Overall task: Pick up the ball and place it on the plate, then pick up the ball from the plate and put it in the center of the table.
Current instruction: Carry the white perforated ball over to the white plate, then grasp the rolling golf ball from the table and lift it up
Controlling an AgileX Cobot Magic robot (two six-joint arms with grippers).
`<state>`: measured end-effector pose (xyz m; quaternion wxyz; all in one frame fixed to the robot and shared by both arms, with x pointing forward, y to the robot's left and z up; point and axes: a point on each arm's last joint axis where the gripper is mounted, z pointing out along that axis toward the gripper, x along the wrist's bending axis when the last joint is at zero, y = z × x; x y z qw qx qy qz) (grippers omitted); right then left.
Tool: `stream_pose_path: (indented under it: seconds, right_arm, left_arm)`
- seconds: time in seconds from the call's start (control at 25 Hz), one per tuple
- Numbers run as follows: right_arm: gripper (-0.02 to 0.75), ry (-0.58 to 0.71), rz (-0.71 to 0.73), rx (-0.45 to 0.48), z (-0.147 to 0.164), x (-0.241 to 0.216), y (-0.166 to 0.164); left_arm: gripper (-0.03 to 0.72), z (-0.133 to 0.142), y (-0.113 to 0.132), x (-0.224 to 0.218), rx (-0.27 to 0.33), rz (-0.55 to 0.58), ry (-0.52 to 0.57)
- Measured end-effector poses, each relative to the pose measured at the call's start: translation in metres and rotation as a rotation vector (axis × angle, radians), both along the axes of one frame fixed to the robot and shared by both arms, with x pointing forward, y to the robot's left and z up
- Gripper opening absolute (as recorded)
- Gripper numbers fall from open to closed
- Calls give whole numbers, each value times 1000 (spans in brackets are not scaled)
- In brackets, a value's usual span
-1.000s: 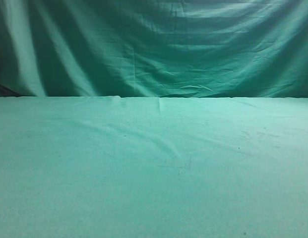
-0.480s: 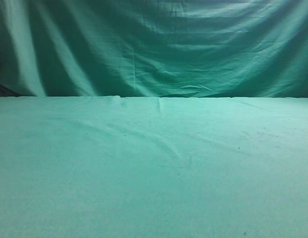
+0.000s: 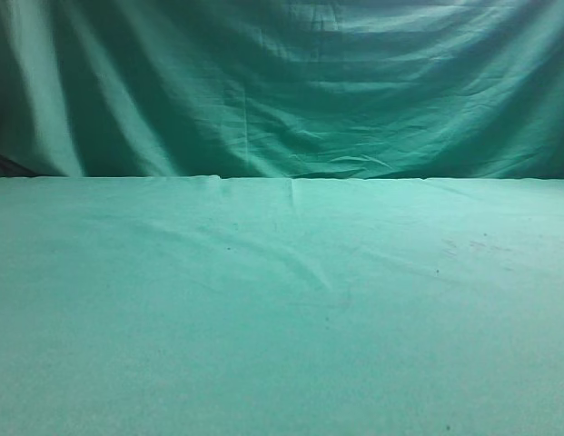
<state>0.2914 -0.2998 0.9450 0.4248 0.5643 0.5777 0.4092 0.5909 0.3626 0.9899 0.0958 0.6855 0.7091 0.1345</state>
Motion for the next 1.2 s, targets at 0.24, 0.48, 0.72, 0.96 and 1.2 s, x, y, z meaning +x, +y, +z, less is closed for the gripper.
stream_pose_path:
  seconds: [0.24, 0.48, 0.72, 0.96, 1.2]
  right_arm:
    - [49, 0, 1, -2, 0, 0, 0]
    - [49, 0, 1, -2, 0, 0, 0]
    - [49, 0, 1, -2, 0, 0, 0]
    - [49, 0, 1, -2, 0, 0, 0]
    - [49, 0, 1, -2, 0, 0, 0]
  left_arm:
    - [312, -1, 0, 0, 1, -1, 2]
    - [312, -1, 0, 0, 1, -8, -2]
    - [609, -1, -8, 2, -87, -4, -13]
    - [567, 26, -26, 14, -163, -63, -35]
    - [461, 71, -54, 24, -233, -176, -101]
